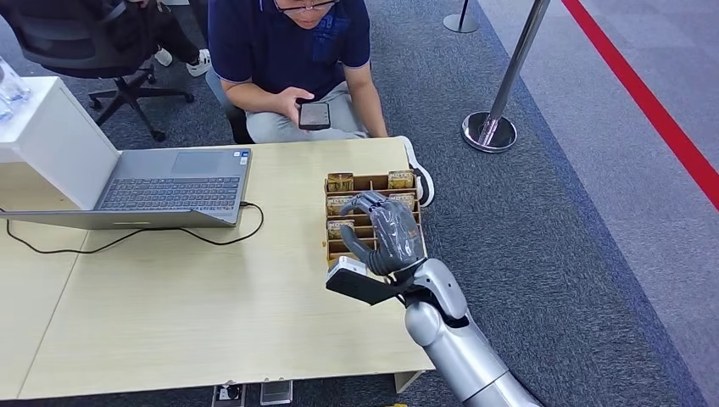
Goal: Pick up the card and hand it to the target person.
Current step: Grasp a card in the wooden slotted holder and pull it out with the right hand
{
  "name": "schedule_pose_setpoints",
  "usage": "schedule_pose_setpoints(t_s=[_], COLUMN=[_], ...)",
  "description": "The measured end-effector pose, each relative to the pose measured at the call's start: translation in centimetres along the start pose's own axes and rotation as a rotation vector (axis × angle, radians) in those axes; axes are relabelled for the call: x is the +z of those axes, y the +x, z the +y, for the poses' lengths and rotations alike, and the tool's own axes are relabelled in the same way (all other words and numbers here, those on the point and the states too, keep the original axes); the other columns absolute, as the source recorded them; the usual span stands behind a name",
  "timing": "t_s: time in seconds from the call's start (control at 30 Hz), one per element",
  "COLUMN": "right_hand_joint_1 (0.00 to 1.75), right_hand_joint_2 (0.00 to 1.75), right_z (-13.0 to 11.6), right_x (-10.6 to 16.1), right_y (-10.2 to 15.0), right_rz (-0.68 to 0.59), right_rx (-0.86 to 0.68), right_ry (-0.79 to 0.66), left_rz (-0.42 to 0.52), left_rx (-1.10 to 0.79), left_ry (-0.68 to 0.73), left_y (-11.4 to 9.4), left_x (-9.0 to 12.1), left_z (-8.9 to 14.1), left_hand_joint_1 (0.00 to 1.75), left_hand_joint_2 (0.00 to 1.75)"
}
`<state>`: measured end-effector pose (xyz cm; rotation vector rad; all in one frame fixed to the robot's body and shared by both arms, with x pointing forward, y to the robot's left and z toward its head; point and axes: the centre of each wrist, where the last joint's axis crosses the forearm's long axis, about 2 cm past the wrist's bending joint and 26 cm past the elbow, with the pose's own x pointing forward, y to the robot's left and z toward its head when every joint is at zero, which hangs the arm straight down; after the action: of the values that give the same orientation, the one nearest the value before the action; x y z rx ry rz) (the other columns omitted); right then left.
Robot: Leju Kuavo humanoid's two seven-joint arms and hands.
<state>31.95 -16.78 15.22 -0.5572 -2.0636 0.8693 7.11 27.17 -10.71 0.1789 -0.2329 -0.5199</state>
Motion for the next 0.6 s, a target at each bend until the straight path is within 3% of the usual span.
schedule_pose_setpoints(t_s=[0.03, 0.23, 0.33, 0.5, 0.6], right_hand_joint_1=[1.31, 1.06, 1.08, 0.89, 0.99], right_hand_joint_2=[1.75, 1.75, 1.75, 1.75, 1.75], right_z=[0.1, 0.3, 0.4, 0.7, 0.9], right_x=[-0.2, -0.8, -1.1, -1.2, -0.9], right_y=[0.2, 0.7, 0.2, -1.0, -1.7], right_rz=[-0.002, 0.021, 0.044, 0.091, 0.124], right_rx=[0.026, 0.158, 0.205, 0.258, 0.277], right_ry=[-0.004, -0.027, -0.033, -0.021, -0.008], left_rz=[0.001, 0.016, 0.025, 0.033, 0.036], left_rx=[-0.002, -0.010, -0.012, -0.006, -0.005], left_ry=[0.000, -0.001, -0.002, 0.002, 0.001], left_y=[0.0, -0.2, -0.3, -0.5, -0.7], left_x=[0.0, 0.0, 0.0, 0.1, 0.1], left_z=[0.0, -0.2, -0.2, -0.3, -0.4], left_hand_joint_1=[0.00, 0.00, 0.00, 0.00, 0.00], left_hand_joint_2=[0.00, 0.00, 0.00, 0.00, 0.00])
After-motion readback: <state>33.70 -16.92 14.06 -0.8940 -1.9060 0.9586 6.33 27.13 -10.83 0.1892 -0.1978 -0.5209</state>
